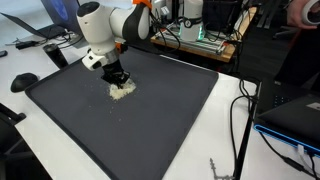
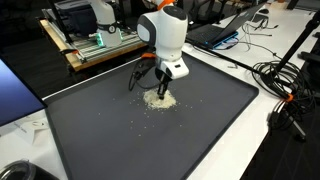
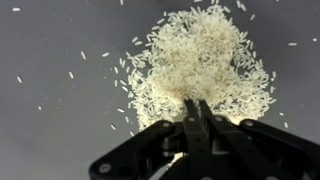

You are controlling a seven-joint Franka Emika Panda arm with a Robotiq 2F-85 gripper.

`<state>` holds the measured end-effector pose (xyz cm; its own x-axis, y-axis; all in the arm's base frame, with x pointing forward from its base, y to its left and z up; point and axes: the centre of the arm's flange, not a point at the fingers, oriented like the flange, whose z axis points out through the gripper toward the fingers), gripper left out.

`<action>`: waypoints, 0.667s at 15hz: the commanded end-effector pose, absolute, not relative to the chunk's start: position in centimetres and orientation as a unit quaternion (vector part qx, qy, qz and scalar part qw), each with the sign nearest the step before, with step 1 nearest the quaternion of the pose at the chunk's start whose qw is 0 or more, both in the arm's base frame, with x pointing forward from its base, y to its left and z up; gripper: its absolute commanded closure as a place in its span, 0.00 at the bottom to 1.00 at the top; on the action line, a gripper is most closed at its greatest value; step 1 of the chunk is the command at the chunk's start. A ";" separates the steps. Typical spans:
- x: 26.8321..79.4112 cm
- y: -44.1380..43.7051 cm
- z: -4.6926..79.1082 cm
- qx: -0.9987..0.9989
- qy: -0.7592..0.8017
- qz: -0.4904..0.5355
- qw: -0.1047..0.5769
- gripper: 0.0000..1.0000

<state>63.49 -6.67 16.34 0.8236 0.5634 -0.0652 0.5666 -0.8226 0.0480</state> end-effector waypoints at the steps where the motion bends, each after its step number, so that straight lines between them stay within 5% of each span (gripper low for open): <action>1: 63.9 -6.6 17.2 0.955 0.289 -0.041 0.043 0.67; 10: 64.2 -5.9 21.6 0.975 0.203 -0.062 0.069 0.06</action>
